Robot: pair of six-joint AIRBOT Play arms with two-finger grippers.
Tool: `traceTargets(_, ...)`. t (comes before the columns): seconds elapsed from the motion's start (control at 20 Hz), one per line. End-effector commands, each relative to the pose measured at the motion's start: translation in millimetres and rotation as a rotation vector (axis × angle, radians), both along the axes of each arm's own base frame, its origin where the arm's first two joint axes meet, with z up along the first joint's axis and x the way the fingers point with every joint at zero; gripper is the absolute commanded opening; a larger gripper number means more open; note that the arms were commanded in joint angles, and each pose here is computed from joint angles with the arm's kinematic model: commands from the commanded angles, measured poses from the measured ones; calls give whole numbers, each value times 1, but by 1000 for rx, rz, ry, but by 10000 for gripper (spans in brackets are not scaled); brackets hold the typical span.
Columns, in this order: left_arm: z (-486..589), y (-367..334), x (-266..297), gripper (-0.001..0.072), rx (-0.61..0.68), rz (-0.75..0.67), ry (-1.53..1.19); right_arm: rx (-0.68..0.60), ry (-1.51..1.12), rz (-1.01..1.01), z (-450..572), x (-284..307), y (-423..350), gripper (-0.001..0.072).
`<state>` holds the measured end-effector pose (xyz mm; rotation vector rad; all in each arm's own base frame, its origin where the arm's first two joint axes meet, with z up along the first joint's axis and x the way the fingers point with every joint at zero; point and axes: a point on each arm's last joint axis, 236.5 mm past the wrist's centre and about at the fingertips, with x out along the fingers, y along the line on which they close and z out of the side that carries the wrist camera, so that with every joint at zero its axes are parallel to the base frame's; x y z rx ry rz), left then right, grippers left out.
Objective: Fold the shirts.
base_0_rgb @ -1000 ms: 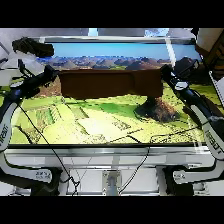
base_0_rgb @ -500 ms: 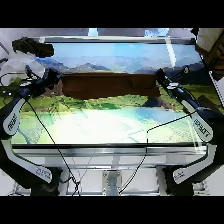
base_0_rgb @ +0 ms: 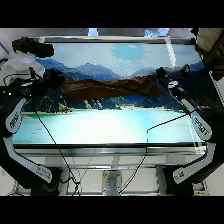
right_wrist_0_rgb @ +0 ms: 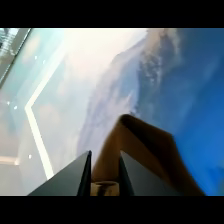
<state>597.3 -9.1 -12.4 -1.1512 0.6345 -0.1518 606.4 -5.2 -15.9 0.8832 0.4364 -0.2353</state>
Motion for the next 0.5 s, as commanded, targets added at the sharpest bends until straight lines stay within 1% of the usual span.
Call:
traceTargets(0.0,26,-12,4,283,-42,-56,-54,-1,-45,49,31,12,10,234)
traceTargets(0.1,58,-24,8,282,-36,-131,-134,-45,-76,119,58,18,21,233)
traceTargets(0.15,80,-33,9,283,-28,-187,-193,-96,-95,165,76,19,26,233)
traceTargets(0.25,136,-53,4,281,-16,-320,-330,-234,-147,237,120,16,30,234)
traceTargets(0.3,166,-65,-2,277,-12,-392,-399,-315,-184,257,147,12,28,251)
traceTargets(0.35,193,-75,-10,250,0,-461,-461,-388,-223,266,175,6,25,293)
traceTargets(0.4,218,-85,-21,196,19,-534,-521,-469,-264,272,204,-3,22,294)
traceTargets(0.45,239,-94,-31,163,46,-593,-568,-550,-298,276,231,-13,20,299)
